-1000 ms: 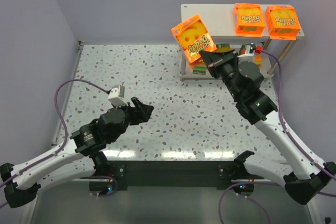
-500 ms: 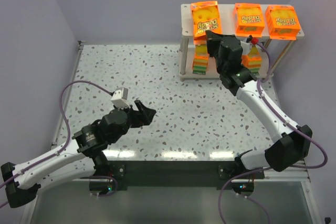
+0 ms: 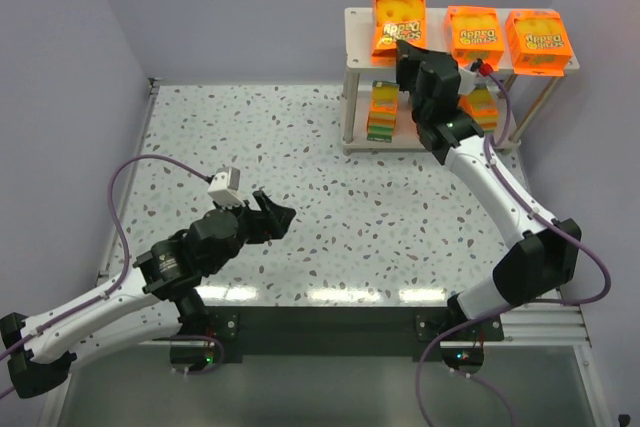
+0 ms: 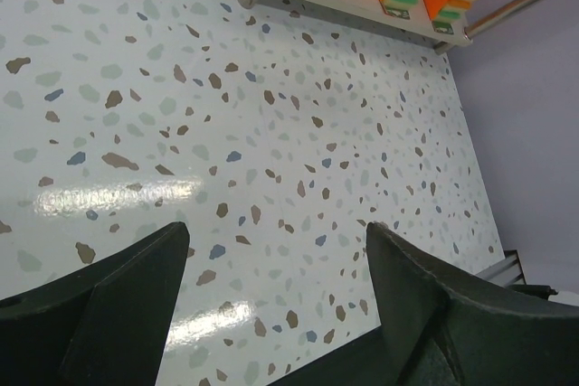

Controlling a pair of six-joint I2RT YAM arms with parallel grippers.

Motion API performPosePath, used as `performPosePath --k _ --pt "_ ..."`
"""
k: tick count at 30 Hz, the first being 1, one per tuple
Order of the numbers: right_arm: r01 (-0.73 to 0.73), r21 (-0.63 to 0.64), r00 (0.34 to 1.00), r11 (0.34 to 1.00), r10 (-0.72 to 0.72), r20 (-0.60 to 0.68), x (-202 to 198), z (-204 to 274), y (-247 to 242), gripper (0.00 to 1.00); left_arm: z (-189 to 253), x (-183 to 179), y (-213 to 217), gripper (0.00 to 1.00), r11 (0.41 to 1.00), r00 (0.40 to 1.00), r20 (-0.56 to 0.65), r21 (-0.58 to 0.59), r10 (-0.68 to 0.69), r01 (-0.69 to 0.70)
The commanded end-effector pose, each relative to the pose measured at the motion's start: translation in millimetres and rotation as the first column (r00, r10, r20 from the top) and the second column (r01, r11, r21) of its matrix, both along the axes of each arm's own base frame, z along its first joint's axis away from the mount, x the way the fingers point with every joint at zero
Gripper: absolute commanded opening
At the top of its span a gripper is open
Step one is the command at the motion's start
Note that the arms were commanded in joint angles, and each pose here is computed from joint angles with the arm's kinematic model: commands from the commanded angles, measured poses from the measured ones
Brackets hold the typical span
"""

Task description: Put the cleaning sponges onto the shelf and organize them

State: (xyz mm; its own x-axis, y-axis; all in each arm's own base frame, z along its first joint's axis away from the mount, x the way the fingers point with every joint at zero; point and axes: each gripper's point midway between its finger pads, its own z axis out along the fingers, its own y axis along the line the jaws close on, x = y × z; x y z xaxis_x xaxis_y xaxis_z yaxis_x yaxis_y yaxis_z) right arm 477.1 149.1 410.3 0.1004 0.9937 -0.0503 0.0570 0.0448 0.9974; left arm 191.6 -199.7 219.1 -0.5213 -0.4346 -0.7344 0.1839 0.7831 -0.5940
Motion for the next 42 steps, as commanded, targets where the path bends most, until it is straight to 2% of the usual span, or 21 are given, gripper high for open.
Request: performPosePath --k 1,5,10,15,17,20,21,22,25,26,27,28,32,37,39,41,42 --pt "0.020 0.045 0.999 0.999 -0.022 0.041 4 20 -9 0.18 3 2 1 0.85 1.000 1.000 0.008 -0.010 0.014 -0.013" --pt "-0.002 0.040 0.999 0.999 0.000 0.050 1 21 -8 0.33 3 2 1 0.85 1.000 1.000 0.004 -0.013 0.016 -0.015" --pt "-0.017 0.006 0.994 1.000 0.016 0.104 -5 43 -12 0.55 5 2 0 0.86 1.000 1.000 0.007 -0.014 0.016 -0.016" --pt "-0.104 -0.020 0.974 0.994 0.106 0.202 -20 70 -9 0.62 13 4 1 0.87 1.000 0.999 0.026 -0.016 0.019 -0.019" --pt "-0.135 -0.078 0.954 0.988 0.150 0.259 -41 89 -8 0.64 21 4 2 0.88 1.000 0.999 0.045 -0.021 0.018 -0.017" --pt "-0.192 -0.241 0.907 0.951 0.266 0.327 -79 103 1 0.74 28 6 6 0.99 1.000 0.997 0.072 -0.004 0.024 -0.023" --pt "-0.225 -0.291 0.898 0.930 0.314 0.308 -87 92 6 0.78 31 7 8 1.00 1.000 0.996 0.086 0.004 0.029 -0.030" --pt "-0.276 -0.374 0.859 0.885 0.402 0.317 -109 95 16 0.79 33 8 10 1.00 0.999 0.995 0.094 0.008 0.036 -0.037" --pt "-0.342 -0.513 0.835 0.787 0.505 0.218 -129 49 26 0.82 34 10 17 1.00 0.997 0.993 0.101 0.034 0.062 -0.066" --pt "-0.353 -0.553 0.813 0.755 0.540 0.218 -147 48 25 0.82 31 10 18 1.00 0.997 0.994 0.093 0.049 0.061 -0.066" --pt "-0.392 -0.577 0.816 0.716 0.561 0.141 -150 15 28 0.83 31 10 19 1.00 0.996 0.994 0.091 0.056 0.064 -0.070" --pt "-0.381 -0.637 0.816 0.670 0.567 0.109 -156 3 25 0.83 33 10 19 1.00 0.996 0.994 0.092 0.053 0.063 -0.069" --pt "-0.447 -0.721 0.801 0.529 0.596 -0.060 -187 -61 16 0.83 32 8 18 1.00 0.995 0.995 0.086 0.084 0.042 -0.050" --pt "-0.411 -0.743 0.835 0.529 0.546 -0.073 -240 -109 -14 0.86 27 7 10 1.00 0.993 0.997 0.075 0.118 -0.003 -0.006" --pt "-0.444 -0.738 0.840 0.509 0.523 -0.144 -256 -136 -24 0.87 24 7 7 1.00 0.992 0.997 0.070 0.124 -0.018 0.009" --pt "-0.422 -0.761 0.844 0.493 0.520 -0.131 -277 -137 -33 0.88 22 6 5 1.00 0.991 0.997 0.071 0.129 -0.034 0.025" --pt "-0.455 -0.751 0.839 0.478 0.512 -0.183 -287 -152 -38 0.88 23 5 4 1.00 0.991 0.996 0.075 0.126 -0.045 0.035"
